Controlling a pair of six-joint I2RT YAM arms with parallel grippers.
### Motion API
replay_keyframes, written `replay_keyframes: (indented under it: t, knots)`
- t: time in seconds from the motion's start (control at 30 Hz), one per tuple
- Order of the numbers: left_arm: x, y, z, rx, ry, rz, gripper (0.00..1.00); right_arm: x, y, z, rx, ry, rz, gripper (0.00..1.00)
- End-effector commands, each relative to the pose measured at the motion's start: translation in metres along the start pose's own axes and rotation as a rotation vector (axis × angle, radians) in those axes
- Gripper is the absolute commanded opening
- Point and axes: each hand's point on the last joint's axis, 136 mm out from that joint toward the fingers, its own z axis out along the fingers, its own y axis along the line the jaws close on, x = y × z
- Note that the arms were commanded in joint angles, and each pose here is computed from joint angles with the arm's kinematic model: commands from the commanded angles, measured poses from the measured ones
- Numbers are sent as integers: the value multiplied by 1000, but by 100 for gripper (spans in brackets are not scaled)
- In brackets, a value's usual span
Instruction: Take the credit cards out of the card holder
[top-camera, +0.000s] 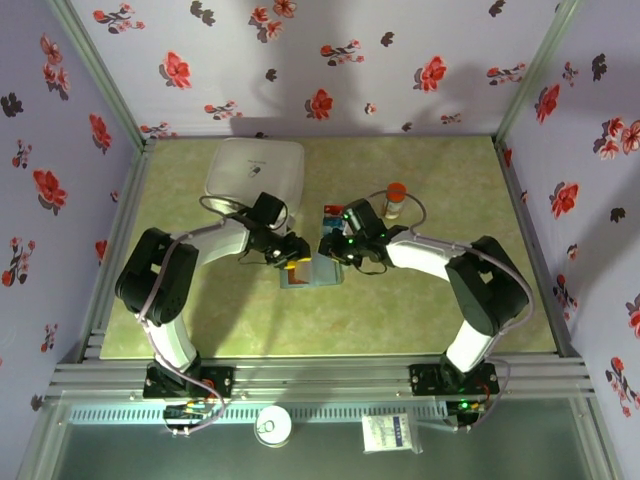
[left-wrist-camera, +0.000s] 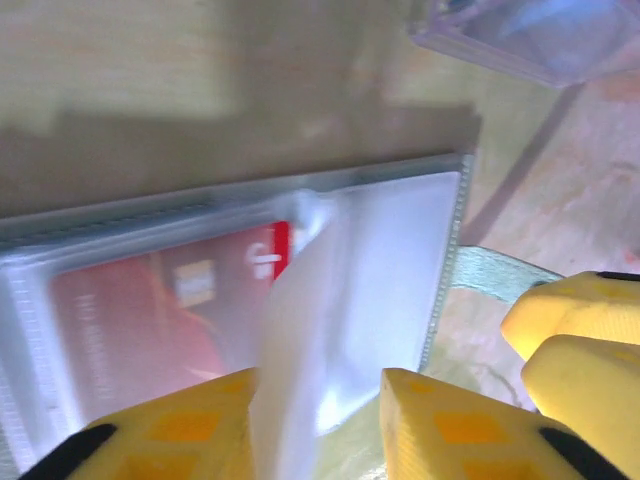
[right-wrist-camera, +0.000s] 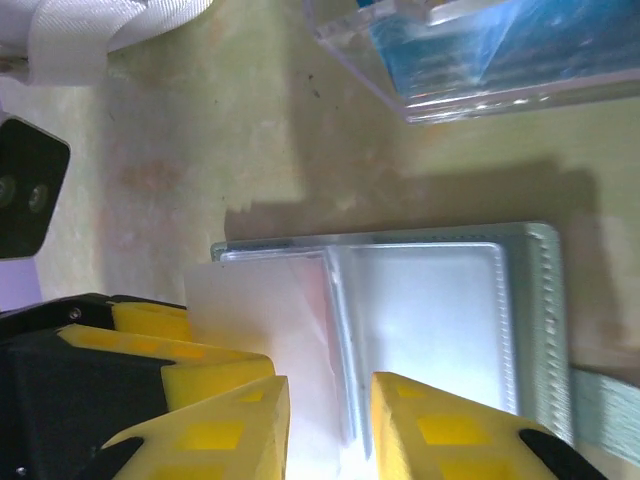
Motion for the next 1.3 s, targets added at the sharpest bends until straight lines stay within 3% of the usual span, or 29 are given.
replay_keyframes:
  t: [0.0,0.17,0.6,0.9,1.27]
  knots:
    - [1,-27,-4,48,7,36,40,-3,-16,-18,100,-33,-36,29]
    - [4,-43,10,57,31,65,51,-8,-26,-39,166,-77,-45,32]
    - [11,-40,49,39,90,68,54,-12,-33,-64,201,-127,-28,36]
    - [-1,-50,13,62,-11,104,55,-3,-18,-40,145,-56,-33,33]
    - [-6,6,-28,-16,-95,22,43,14,12,6,82,74,-107,27]
